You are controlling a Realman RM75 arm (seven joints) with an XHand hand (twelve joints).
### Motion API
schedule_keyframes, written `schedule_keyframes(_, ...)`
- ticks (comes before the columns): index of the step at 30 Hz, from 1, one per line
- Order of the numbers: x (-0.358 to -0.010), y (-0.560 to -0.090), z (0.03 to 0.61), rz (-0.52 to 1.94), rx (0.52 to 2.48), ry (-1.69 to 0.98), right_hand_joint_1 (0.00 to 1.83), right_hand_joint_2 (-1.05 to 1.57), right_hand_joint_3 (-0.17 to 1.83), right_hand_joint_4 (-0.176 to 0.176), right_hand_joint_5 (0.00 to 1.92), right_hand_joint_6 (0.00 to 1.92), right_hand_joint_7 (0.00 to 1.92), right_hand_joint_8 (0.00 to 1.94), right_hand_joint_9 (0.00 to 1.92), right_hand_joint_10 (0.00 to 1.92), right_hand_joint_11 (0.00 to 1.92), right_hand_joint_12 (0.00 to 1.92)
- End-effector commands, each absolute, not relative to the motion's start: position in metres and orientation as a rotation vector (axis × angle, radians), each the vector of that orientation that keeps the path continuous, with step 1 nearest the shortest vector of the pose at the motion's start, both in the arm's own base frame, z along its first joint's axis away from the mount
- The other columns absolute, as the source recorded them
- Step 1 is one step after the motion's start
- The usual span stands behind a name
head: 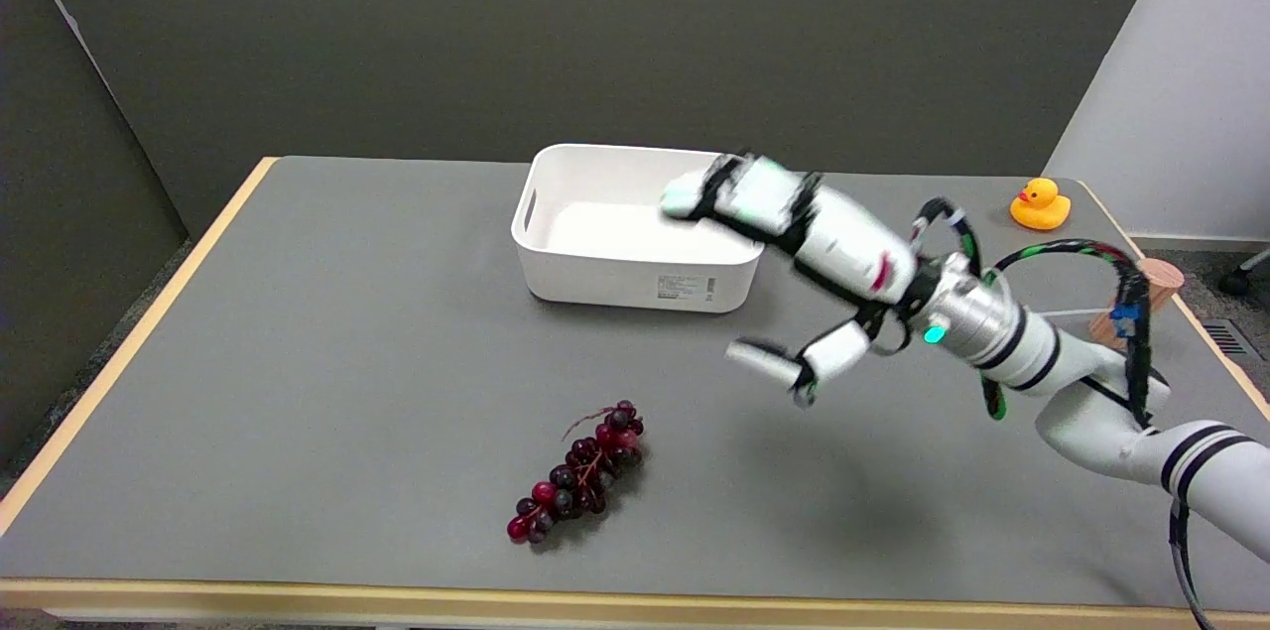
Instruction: Pick up the grape.
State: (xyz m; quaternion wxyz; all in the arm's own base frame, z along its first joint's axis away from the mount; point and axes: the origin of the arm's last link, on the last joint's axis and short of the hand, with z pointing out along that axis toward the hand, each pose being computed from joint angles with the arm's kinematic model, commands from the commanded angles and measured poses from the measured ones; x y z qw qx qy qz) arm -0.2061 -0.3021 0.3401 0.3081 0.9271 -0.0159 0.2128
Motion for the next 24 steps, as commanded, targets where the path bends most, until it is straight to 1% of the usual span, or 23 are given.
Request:
schedule_keyframes(1,-0.248,-0.259,0.264,-0.021,2.659,0.207,0.51,0.55,0.94,-0.021,0.13,0.38,0.16,0.30,0.05,0.61,0.00,1.03)
schedule_keyframes(3,-0.255,-0.254,0.264,-0.073,2.657,0.216,0.52,0.54,0.91,-0.027,0.13,0.36,0.16,0.28,0.05,0.60,0.00,1.03)
schedule_keyframes(4,-0.258,-0.252,0.263,-0.088,2.657,0.212,0.50,0.53,0.94,-0.028,0.11,0.40,0.14,0.31,0.03,0.61,0.00,1.02)
schedule_keyframes(7,-0.266,-0.248,0.262,-0.134,2.656,0.217,0.47,0.53,0.96,-0.030,0.09,0.41,0.12,0.32,0.02,0.60,0.00,1.00)
schedule_keyframes(13,-0.279,-0.251,0.257,-0.261,2.600,0.279,0.50,0.52,0.95,-0.030,0.08,0.40,0.10,0.31,0.02,0.56,0.00,0.98)
schedule_keyframes(15,-0.283,-0.256,0.255,-0.281,2.566,0.278,0.54,0.53,0.91,-0.030,0.10,0.33,0.12,0.25,0.02,0.53,0.00,0.98)
schedule_keyframes(16,-0.285,-0.259,0.253,-0.281,2.548,0.277,0.60,0.54,0.94,-0.030,0.08,0.37,0.09,0.29,0.01,0.53,0.01,0.93)
schedule_keyframes(17,-0.286,-0.261,0.253,-0.280,2.541,0.279,0.65,0.54,0.98,-0.030,0.05,0.42,0.06,0.34,0.00,0.53,0.01,0.88)
schedule_keyframes(18,-0.285,-0.264,0.253,-0.277,2.534,0.287,0.66,0.54,0.99,-0.026,0.04,0.41,0.05,0.33,0.00,0.51,0.02,0.88)
schedule_keyframes(24,-0.271,-0.280,0.245,-0.234,2.535,0.340,0.66,0.54,1.00,-0.013,0.04,0.39,0.05,0.31,0.02,0.52,0.03,0.87)
